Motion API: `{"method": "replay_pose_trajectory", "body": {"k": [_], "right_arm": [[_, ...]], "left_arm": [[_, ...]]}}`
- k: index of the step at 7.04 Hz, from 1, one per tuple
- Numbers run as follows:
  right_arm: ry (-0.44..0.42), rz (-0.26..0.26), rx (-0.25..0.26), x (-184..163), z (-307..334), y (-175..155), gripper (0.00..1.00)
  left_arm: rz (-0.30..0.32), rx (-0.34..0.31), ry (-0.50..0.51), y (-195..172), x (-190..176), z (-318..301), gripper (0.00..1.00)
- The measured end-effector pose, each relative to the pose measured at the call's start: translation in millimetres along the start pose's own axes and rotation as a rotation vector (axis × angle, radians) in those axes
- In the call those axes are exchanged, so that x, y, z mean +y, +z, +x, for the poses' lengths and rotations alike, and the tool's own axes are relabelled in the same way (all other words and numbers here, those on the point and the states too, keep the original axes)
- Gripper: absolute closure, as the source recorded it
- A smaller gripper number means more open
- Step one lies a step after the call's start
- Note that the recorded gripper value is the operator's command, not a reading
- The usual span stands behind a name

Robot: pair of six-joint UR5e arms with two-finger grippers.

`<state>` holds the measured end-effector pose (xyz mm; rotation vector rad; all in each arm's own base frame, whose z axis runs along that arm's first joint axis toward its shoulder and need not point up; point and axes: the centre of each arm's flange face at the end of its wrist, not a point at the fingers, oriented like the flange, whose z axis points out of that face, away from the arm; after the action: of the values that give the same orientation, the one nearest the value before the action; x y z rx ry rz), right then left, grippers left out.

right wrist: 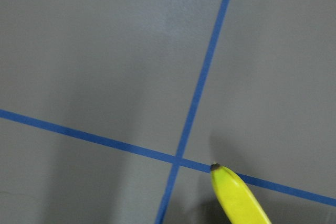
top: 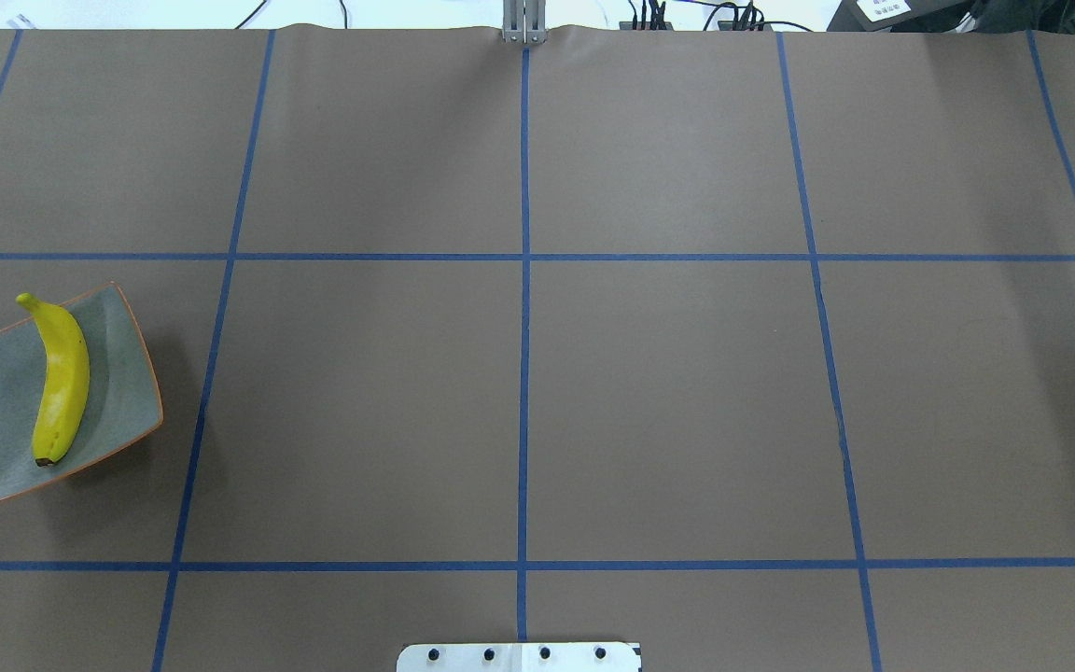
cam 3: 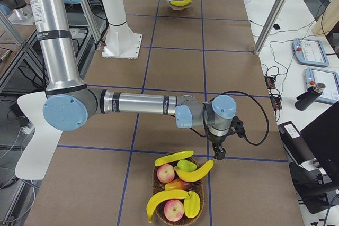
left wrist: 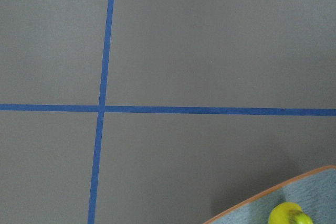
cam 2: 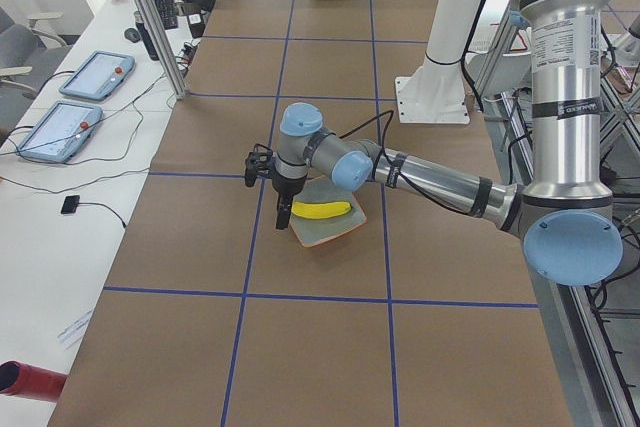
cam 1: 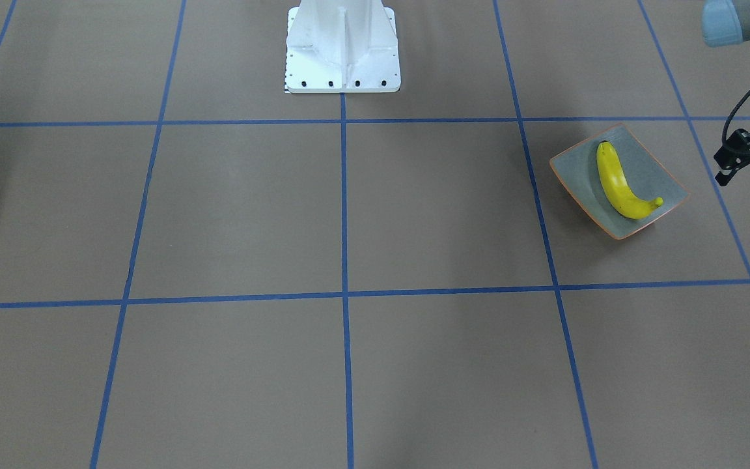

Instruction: Transfer all bananas from basket to plate

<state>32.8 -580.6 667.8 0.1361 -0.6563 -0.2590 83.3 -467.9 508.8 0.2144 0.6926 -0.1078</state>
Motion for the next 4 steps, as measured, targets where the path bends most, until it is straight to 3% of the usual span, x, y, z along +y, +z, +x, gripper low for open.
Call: {"method": "replay_pose_trajectory", "body": {"k": [4], "right_arm": [[-0.007,-0.093,0.026,-6.4,7.3,43.3,0.00]], "left_arm": [[0.013,0.009,-0.005,-2.5,-8.7,8.9,0.00]]}}
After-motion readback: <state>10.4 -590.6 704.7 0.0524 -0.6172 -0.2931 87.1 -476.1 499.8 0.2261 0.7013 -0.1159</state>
